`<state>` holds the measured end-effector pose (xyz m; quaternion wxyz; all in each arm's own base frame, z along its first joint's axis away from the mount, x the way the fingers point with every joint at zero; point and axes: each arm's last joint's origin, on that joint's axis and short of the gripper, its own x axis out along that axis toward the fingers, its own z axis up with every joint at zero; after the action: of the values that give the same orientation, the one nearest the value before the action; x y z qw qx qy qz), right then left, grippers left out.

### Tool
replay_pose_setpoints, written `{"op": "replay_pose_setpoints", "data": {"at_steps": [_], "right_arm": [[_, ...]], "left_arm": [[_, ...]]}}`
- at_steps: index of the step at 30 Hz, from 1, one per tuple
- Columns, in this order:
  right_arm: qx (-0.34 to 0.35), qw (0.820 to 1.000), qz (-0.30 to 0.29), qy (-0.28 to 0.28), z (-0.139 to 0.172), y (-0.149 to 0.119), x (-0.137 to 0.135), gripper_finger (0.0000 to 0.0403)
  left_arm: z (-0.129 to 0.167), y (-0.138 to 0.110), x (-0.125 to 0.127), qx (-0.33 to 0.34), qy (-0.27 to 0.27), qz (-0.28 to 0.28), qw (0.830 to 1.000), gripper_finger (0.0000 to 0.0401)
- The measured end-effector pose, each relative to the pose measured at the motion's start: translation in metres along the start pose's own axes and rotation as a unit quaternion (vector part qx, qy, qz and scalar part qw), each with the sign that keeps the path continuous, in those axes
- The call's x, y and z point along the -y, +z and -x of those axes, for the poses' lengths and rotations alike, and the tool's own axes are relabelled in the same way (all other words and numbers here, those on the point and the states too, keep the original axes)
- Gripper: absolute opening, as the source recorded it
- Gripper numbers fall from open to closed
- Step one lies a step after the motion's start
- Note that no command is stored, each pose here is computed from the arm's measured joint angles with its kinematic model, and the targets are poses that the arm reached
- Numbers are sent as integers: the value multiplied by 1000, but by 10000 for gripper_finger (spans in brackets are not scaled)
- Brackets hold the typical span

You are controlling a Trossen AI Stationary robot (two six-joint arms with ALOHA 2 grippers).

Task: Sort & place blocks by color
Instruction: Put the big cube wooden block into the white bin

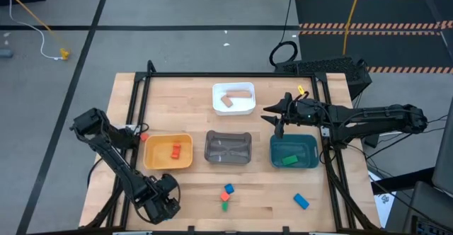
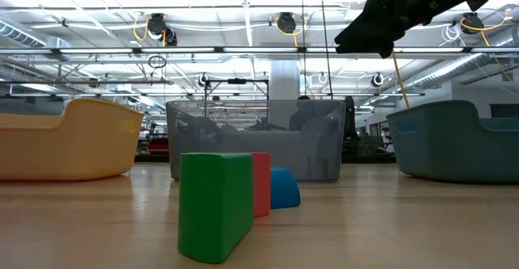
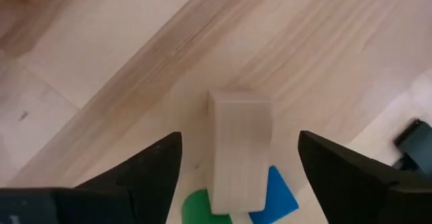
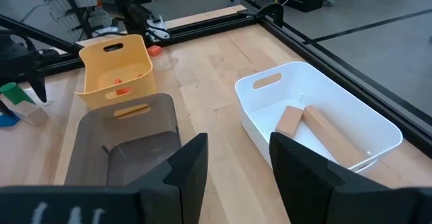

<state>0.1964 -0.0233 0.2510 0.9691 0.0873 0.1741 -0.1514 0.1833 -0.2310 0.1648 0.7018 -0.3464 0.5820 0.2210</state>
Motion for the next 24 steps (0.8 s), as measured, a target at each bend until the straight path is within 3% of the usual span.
{"op": "replay_pose_setpoints", "data": {"at_steps": [10, 14, 18, 24], "right_arm": [[0, 1000, 0, 0, 0, 0, 0, 150], [0, 1000, 0, 0, 0, 0, 0, 150], [0, 1000, 0, 0, 0, 0, 0, 150], [0, 1000, 0, 0, 0, 0, 0, 150]], "left_arm": [[-21, -3, 1, -20, 29, 15, 999, 266], [-24, -4, 1, -19, 36, 14, 999, 218], [-20, -3, 0, -21, 35, 11, 999, 135], [-1, 3, 4, -19, -13, 20, 1000, 132]]}}
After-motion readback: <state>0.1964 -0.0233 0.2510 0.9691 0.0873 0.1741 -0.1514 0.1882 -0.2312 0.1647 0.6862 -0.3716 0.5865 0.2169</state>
